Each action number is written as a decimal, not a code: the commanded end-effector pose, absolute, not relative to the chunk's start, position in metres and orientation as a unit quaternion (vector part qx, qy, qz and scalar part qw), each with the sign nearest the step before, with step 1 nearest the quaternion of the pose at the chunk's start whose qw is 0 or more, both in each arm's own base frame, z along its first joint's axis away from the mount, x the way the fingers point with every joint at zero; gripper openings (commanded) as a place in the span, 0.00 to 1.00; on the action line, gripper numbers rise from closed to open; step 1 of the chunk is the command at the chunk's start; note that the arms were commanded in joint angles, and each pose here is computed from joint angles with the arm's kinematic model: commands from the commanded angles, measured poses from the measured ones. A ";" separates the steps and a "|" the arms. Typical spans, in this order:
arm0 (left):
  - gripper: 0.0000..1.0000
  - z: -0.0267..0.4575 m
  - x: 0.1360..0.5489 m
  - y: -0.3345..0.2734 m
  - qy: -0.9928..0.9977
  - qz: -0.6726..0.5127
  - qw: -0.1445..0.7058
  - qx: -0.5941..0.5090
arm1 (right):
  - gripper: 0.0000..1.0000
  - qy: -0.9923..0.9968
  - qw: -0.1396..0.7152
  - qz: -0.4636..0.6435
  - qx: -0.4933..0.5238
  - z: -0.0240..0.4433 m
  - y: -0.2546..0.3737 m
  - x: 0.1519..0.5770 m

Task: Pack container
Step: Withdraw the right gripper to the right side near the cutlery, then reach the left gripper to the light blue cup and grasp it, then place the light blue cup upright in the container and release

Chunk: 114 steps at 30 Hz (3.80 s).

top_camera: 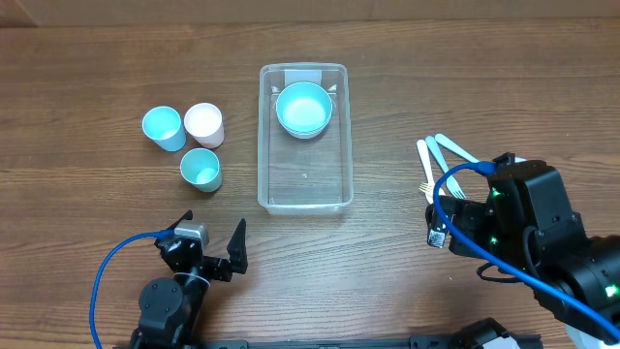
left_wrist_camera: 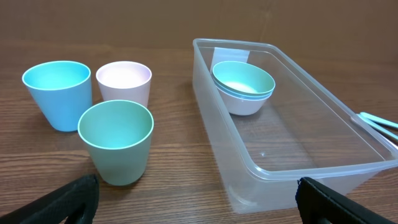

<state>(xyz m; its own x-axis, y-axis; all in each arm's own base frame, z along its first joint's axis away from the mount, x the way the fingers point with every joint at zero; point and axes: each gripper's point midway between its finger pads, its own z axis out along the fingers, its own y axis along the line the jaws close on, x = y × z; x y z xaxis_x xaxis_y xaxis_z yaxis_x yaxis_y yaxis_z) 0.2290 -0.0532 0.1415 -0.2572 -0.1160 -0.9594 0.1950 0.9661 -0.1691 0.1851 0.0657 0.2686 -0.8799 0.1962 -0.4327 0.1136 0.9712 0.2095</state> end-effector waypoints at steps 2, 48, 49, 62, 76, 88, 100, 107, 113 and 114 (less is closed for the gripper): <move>1.00 0.145 0.232 -0.044 0.778 -0.113 0.619 0.003 | 1.00 0.969 0.221 0.088 0.072 0.264 0.069 0.187; 1.00 0.163 0.424 0.126 0.938 -0.017 0.345 0.027 | 1.00 0.982 0.164 0.060 0.072 0.239 0.076 0.203; 1.00 0.157 0.429 0.125 0.938 -0.022 0.346 0.028 | 1.00 0.982 0.164 0.060 0.072 0.239 0.076 0.203; 0.86 0.064 0.477 0.119 0.955 0.061 0.291 0.019 | 1.00 0.982 0.164 0.060 0.072 0.239 0.076 0.203; 0.04 0.068 0.489 0.106 0.959 0.000 0.284 -0.008 | 1.00 0.982 0.164 0.060 0.072 0.239 0.076 0.203; 0.04 0.295 0.488 -0.003 0.917 -0.052 0.373 0.127 | 1.00 0.982 0.164 0.060 0.072 0.239 0.076 0.203; 0.04 0.194 0.415 -0.243 0.885 -0.027 0.206 0.417 | 1.00 0.982 0.164 0.060 0.072 0.239 0.076 0.203; 0.04 0.143 0.411 -0.218 0.924 0.023 0.120 0.362 | 1.00 0.982 0.164 0.060 0.072 0.239 0.076 0.203; 0.04 0.130 0.408 -0.190 0.946 0.027 0.084 0.312 | 1.00 0.982 0.164 0.060 0.072 0.239 0.076 0.203; 0.04 0.127 0.405 -0.188 0.948 0.020 0.074 0.310 | 1.00 0.982 0.164 0.060 0.072 0.239 0.076 0.203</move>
